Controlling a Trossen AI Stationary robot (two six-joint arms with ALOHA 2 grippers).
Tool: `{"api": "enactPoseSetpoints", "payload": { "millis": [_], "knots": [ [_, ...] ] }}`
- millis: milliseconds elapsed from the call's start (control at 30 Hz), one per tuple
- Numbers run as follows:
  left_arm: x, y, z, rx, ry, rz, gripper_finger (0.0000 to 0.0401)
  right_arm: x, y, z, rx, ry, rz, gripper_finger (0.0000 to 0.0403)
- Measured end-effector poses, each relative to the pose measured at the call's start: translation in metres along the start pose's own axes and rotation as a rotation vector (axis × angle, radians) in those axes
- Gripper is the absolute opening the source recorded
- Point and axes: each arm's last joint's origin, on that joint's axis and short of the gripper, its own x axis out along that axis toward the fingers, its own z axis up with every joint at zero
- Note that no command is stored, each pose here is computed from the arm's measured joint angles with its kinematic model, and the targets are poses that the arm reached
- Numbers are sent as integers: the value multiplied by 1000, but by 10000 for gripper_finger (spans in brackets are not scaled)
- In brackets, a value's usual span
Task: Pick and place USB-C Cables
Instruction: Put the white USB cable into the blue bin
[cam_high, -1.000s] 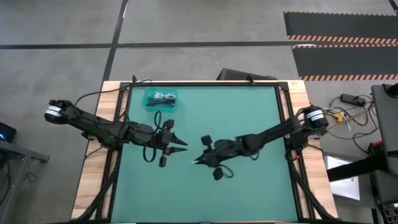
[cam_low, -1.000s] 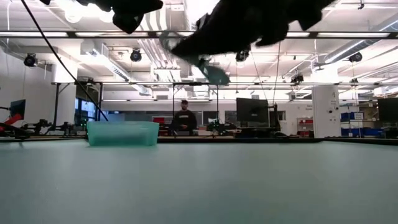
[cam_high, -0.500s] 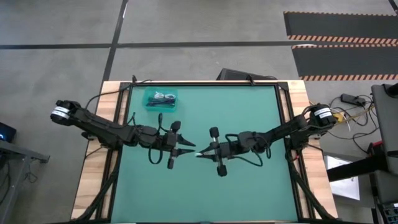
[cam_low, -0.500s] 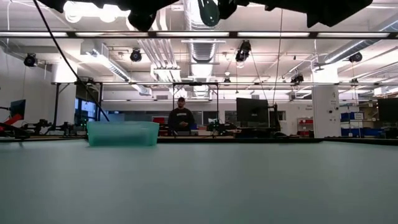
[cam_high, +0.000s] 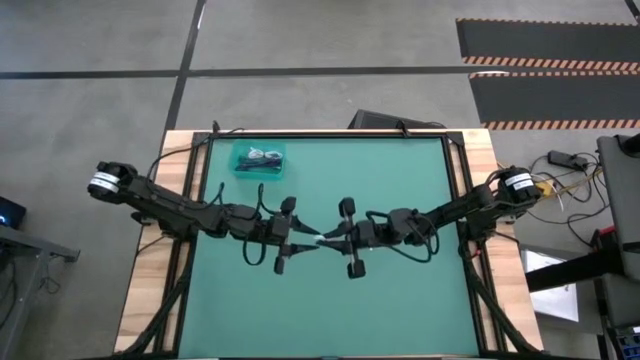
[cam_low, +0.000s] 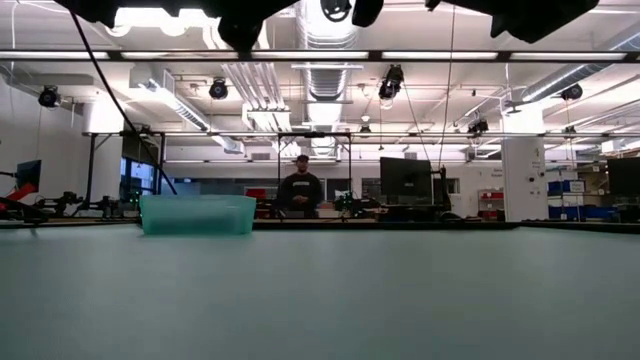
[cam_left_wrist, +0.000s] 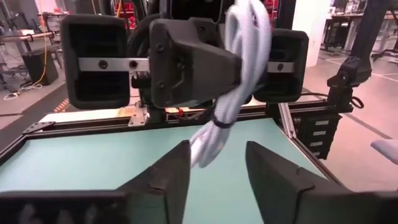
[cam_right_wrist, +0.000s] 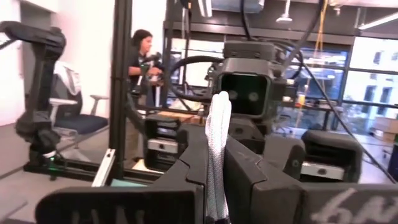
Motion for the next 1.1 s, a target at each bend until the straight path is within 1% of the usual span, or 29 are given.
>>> {"api": "enactPoseSetpoints", "payload": {
  "millis": [133, 267, 600, 700, 833, 1100],
  "knots": [
    [0, 0, 2, 0, -19, 0, 169, 0, -1, 0, 4, 3, -29, 18],
    [4, 0, -2, 5, -20, 0, 185, 0, -2, 1, 36, -12, -47, 18],
    [28, -3, -15, 0, -185, 6, 187, 0, -2, 1, 42, -21, -49, 18],
    [31, -3, -19, 11, -200, 7, 186, 0, -2, 1, 41, -19, -49, 18],
    [31, -3, -19, 12, -201, 10, 163, 0, -2, 1, 39, -15, -48, 18],
    [31, -2, -20, 13, -192, 11, 65, 0, -2, 0, 32, -12, -46, 18]
  ]
}}
